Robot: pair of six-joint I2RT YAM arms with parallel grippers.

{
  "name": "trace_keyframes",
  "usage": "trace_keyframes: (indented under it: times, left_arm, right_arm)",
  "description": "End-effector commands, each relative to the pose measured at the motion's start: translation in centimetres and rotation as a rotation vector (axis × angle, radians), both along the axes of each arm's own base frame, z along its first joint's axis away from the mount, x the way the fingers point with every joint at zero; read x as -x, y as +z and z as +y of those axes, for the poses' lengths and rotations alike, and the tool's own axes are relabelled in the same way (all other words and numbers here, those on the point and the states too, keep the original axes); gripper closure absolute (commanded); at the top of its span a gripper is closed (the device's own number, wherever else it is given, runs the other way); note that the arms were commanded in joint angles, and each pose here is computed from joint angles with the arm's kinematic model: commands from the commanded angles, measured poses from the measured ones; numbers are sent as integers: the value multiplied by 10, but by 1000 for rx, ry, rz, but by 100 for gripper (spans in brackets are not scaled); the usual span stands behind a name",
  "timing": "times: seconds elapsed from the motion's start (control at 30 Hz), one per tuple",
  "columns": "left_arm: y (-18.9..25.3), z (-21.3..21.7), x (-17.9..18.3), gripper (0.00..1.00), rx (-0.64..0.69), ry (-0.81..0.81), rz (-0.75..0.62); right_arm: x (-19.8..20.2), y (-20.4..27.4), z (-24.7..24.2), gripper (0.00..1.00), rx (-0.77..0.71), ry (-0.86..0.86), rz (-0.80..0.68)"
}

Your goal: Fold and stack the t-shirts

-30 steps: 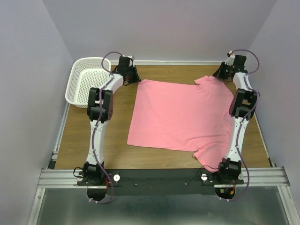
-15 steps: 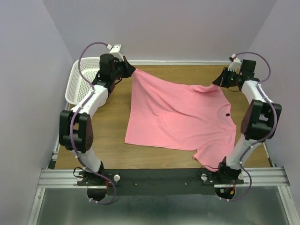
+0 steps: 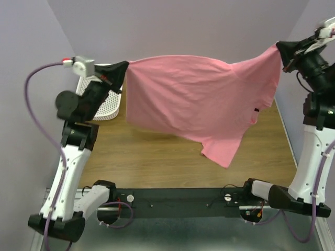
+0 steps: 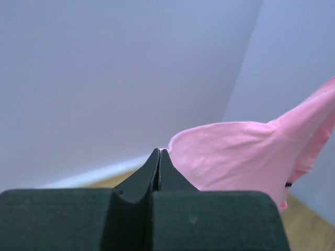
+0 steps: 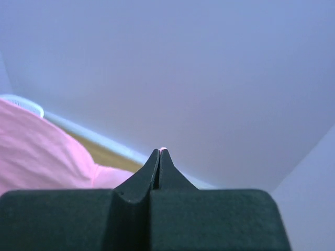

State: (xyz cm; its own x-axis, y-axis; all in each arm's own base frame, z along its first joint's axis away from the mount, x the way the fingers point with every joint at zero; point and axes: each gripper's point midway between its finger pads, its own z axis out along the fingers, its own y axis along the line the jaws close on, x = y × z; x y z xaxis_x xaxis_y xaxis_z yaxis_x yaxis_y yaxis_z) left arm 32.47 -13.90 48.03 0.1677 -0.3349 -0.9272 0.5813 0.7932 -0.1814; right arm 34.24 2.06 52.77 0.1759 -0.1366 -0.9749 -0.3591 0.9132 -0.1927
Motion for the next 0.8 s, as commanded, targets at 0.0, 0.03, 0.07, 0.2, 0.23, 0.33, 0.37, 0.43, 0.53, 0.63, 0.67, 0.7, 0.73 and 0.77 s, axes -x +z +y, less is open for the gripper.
trace_keyframes:
  times: [0.0,0.03,0.07,0.2,0.23,0.33,0.37,0.43,0.53,0.63,0.67,0.7,0.73,0.77]
  left_arm:
    - [89,19,78,100,78,13,-266]
    - [106,23,103,100,98,5,-321]
    - [115,25,117,100,107,-2,-352]
    - [155,33,180,100,148,-42,-479]
    - [162,36,196,100,161,-49,-504]
    - [176,43,225,100,185,-48,-561]
    - [178,45,231,100,191,-44,-570]
    - [186,52,247,100,214,-27,-604]
    - [188,61,251,100,246,9,-612]
    - [176,69,228,100,266,79,-561]
    - [169,70,215,100,268,99,-534]
    - [154,71,193,100,274,128,-479]
    - [142,69,175,100,272,141,-433]
    - [130,69,159,100,272,154,-394]
  right_arm:
    - [45,54,10,99,-28,-10,-75]
    - [55,72,12,100,-31,-13,-114]
    - [78,101,18,99,-39,-9,-185]
    - [139,174,28,100,-64,-20,-385]
    - [149,185,26,99,-77,-38,-422]
    - [185,213,27,99,-82,-68,-547]
    - [191,216,27,99,-85,-78,-563]
    - [207,223,25,100,-86,-104,-607]
    - [215,229,23,99,-87,-128,-640]
    - [192,221,17,99,-95,-134,-594]
    - [182,215,17,99,-94,-124,-565]
    - [171,209,15,100,-94,-122,-537]
    - [156,199,13,99,-98,-117,-496]
    - [130,179,11,99,-85,-106,-424]
